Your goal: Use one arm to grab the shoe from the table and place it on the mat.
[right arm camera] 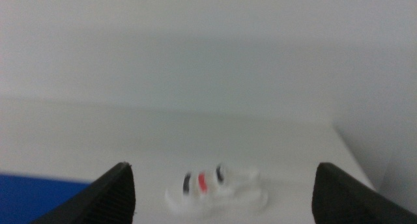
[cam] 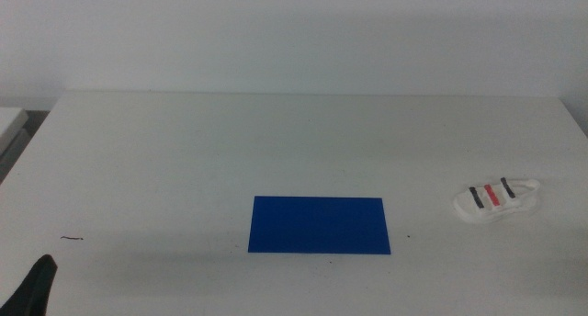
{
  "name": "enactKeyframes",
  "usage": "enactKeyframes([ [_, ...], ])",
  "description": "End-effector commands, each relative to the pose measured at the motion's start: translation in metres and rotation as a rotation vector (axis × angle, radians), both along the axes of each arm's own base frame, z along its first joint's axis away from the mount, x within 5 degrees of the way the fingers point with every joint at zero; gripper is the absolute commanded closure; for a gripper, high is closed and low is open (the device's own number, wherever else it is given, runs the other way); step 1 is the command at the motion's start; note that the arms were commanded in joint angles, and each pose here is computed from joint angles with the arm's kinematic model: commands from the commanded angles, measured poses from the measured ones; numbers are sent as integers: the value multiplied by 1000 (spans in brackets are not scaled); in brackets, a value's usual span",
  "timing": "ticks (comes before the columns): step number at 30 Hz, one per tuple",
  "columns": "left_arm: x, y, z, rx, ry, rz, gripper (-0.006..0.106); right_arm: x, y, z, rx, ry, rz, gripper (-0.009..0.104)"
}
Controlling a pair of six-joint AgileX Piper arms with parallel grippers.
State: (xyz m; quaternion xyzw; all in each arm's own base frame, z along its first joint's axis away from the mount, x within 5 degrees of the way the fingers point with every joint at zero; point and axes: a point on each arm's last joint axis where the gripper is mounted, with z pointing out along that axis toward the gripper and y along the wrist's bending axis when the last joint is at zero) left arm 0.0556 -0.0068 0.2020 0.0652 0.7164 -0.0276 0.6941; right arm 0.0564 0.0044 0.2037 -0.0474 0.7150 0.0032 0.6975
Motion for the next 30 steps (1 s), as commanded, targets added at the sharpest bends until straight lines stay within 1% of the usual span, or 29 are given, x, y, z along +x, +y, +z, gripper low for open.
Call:
enactKeyframes([
  [1, 0, -1, 1, -6, -6, -8, 7, -1, 1, -2, -5, 43, 7, 2],
  [3, 0, -1, 1, -6, -6, -8, 7, -6, 1, 16, -14, 80, 20, 2],
  [6, 0, -1, 1, -6, -6, -8, 7, -11, 2, 49, -39, 200, 36, 2],
  [9, 0, -1, 1, -6, -6, -8, 7, -6, 4, 87, -44, 306, 51, 2],
  [12, 0, -1, 1, -6, -6, -8, 7, 7, 8, 122, -19, 421, 89, 2],
  [15, 0, -1, 1, -6, -6, -8, 7, 35, 11, 153, -45, 499, 112, 2],
  [16, 0, -1, 1, -6, -6, -8, 7, 46, 13, 158, -63, 568, 125, 2],
  [17, 0, -1, 1, -6, -6, -8, 7, 61, 14, 160, -91, 657, 144, 2],
  [18, 0, -1, 1, -6, -6, -8, 7, 70, 15, 163, -139, 711, 170, 2],
  [19, 0, -1, 1, -6, -6, -8, 7, 81, 16, 165, -193, 775, 205, 2],
  [21, 0, -1, 1, -6, -6, -8, 7, 101, 18, 167, -327, 860, 293, 2],
  [23, 0, -1, 1, -6, -6, -8, 7, 124, 17, 165, -545, 883, 411, 2],
  [25, 0, -1, 1, -6, -6, -8, 7, 146, 19, 161, -677, 877, 505, 2],
  [26, 0, -1, 1, -6, -6, -8, 7, 159, 21, 156, -685, 888, 536, 2],
  [27, 0, -1, 1, -6, -6, -8, 7, 171, 24, 151, -651, 914, 555, 2],
  [28, 0, -1, 1, -6, -6, -8, 7, 182, 27, 146, -581, 961, 566, 2],
  [29, 0, -1, 1, -6, -6, -8, 7, 191, 29, 140, -545, 1007, 581, 2],
  [30, 0, -1, 1, -6, -6, -8, 7, 199, 29, 135, -543, 1036, 591, 2],
])
